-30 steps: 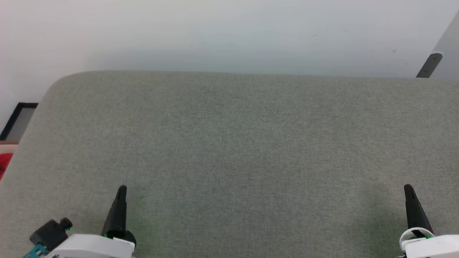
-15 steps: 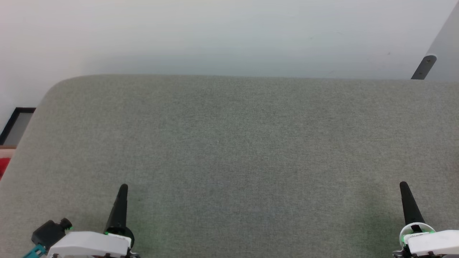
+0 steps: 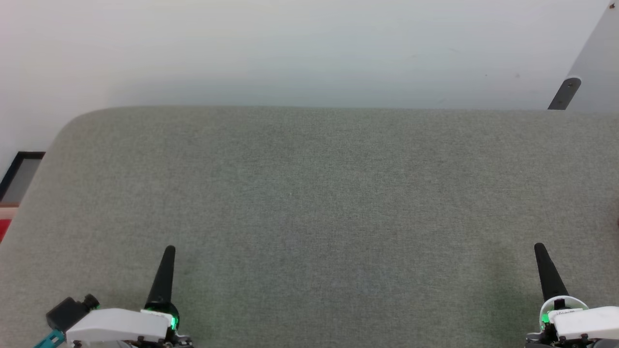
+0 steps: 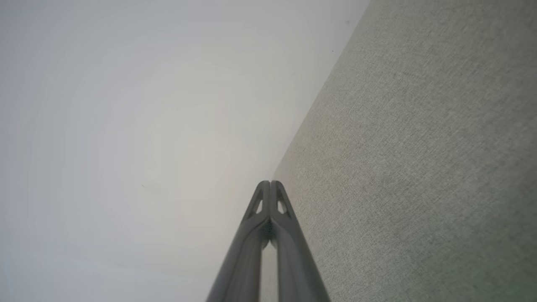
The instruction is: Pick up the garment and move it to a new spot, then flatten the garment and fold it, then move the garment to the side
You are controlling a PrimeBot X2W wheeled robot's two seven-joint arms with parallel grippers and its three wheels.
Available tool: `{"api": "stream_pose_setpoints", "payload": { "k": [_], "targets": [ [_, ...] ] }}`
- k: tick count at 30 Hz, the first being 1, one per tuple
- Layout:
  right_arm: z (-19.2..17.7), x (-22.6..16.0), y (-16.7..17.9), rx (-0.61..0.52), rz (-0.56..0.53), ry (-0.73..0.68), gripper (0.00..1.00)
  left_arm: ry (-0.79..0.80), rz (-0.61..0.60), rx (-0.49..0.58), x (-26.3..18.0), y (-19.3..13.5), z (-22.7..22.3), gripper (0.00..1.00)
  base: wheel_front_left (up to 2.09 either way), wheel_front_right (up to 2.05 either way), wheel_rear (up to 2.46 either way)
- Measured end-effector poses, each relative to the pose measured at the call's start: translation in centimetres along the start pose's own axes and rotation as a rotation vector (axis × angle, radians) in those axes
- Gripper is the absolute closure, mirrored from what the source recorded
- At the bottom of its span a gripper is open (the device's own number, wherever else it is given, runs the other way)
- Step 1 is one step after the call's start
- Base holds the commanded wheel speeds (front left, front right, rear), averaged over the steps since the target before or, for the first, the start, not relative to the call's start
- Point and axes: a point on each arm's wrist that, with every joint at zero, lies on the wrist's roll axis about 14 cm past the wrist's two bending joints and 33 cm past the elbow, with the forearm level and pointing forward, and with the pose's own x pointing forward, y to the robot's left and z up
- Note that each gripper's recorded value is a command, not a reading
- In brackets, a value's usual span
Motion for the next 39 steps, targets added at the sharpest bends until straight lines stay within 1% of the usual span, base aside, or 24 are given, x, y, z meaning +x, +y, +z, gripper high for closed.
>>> {"api": "stream_pose_setpoints", "payload": {
  "k": [18,39],
  "targets": [
    [0.2,0.1,0.4,0.151,0.013,0.001,1.0,0.014,-0.018,-0.158,0.4,-0.8,-0.5,1.0,0.0,0.0,0.0],
    [0.5,0.1,0.9,0.307,0.031,0.0,1.0,0.033,-0.042,-0.313,0.8,-1.8,-1.0,1.0,0.0,0.0,0.0]
  ]
}}
